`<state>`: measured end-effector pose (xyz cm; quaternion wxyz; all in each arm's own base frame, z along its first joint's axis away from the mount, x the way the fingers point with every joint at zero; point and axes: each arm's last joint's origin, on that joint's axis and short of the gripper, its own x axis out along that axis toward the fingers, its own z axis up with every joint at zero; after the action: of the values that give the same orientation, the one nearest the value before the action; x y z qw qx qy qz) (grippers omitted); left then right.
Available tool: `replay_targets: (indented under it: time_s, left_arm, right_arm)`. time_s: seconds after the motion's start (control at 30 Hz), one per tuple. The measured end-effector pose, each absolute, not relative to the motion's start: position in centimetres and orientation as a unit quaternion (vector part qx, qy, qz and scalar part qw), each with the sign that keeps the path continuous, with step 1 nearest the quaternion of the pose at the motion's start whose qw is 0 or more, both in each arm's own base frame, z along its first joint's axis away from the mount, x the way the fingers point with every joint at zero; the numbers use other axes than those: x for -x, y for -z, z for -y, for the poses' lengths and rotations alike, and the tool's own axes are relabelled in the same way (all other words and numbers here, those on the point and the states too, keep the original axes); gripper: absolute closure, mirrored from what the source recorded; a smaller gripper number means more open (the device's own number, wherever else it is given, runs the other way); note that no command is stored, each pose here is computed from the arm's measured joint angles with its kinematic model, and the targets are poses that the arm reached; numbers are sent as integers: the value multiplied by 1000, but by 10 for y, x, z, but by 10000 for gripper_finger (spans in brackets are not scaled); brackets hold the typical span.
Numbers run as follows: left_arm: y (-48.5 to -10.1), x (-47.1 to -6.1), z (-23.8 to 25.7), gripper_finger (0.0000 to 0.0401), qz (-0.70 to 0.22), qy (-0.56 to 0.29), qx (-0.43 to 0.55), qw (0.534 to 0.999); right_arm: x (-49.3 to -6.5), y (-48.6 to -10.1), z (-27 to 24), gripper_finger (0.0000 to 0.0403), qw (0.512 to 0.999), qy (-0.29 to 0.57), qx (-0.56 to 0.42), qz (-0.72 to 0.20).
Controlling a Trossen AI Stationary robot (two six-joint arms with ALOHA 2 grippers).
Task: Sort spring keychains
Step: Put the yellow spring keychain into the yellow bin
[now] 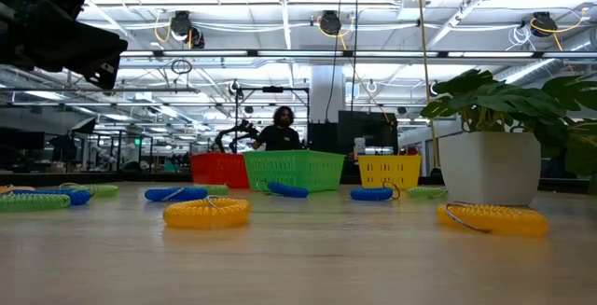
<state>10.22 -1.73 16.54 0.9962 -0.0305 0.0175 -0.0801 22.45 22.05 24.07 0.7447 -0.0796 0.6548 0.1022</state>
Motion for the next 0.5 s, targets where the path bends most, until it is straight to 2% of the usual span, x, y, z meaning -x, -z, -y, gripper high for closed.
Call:
replay_targets:
  time_s: [0.5]
  left_arm:
    - [-166,-102,17,334,-17,80,31,996]
  right_arm:
    - [-228,-193,-217,248,767,-165,105,-611]
